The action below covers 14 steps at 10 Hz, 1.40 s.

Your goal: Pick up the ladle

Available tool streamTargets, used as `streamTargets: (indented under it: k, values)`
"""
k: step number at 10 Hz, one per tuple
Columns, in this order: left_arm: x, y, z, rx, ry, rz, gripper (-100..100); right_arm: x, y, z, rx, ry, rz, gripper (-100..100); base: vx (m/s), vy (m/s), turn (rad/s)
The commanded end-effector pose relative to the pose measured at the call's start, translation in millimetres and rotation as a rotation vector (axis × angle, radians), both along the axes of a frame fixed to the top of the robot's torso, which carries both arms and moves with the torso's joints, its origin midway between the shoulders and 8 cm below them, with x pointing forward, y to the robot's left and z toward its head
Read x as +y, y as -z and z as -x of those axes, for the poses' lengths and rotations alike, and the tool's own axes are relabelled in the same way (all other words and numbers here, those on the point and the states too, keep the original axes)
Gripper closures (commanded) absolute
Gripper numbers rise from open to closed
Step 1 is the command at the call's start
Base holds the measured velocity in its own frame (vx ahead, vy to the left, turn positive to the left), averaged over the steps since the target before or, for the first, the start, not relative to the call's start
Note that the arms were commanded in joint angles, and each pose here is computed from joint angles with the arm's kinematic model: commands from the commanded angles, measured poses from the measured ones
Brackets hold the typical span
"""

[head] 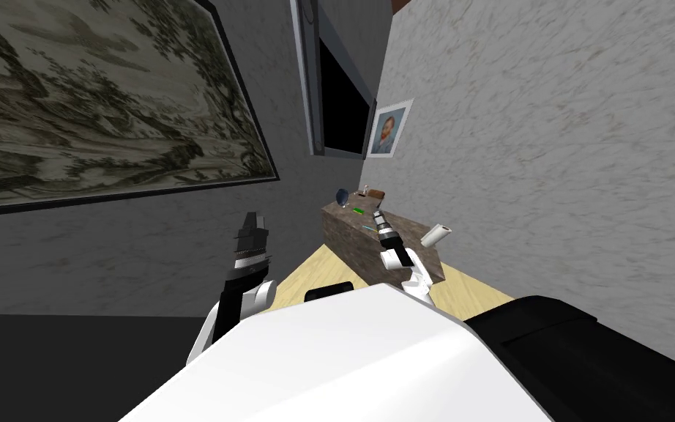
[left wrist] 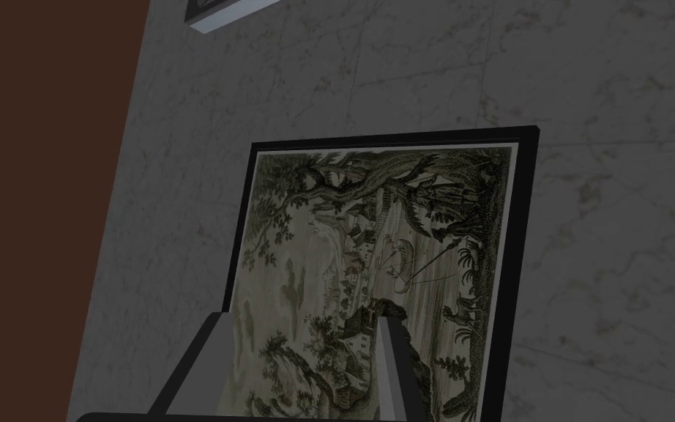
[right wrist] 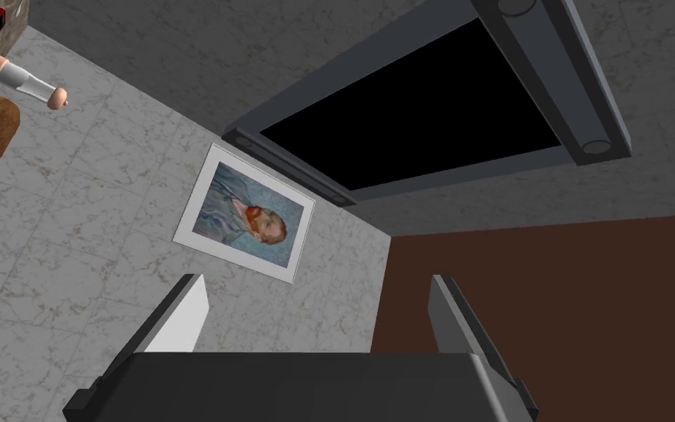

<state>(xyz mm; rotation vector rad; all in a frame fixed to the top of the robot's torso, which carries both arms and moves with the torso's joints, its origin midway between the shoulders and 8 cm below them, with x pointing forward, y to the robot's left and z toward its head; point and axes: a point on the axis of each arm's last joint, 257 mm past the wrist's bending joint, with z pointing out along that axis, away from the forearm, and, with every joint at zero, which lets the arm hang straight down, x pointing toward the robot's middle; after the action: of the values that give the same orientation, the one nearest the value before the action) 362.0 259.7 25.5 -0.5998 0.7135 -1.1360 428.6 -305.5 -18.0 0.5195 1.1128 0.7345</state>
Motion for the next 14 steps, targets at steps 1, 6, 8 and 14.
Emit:
streamTargets:
  k: [1,6,8,14]
  values:
    - [0.0,0,0,0.000,0.000,0.000,0,-10,5,-7,0.035,0.045,0.056,-100,-0.044,0.014,0.221]
    - [0.0,0,0,0.000,0.000,0.000,0,-38,23,-23,0.141,0.144,0.158,-100,-0.037,0.008,0.150]
    - [0.0,0,0,0.000,0.000,0.000,0,-42,33,-25,0.180,0.160,0.162,-100,-0.029,0.004,0.053]
    - [0.1,0,0,0.000,0.000,0.000,0,-89,58,-41,0.340,0.299,0.313,-100,-0.038,0.002,0.177]
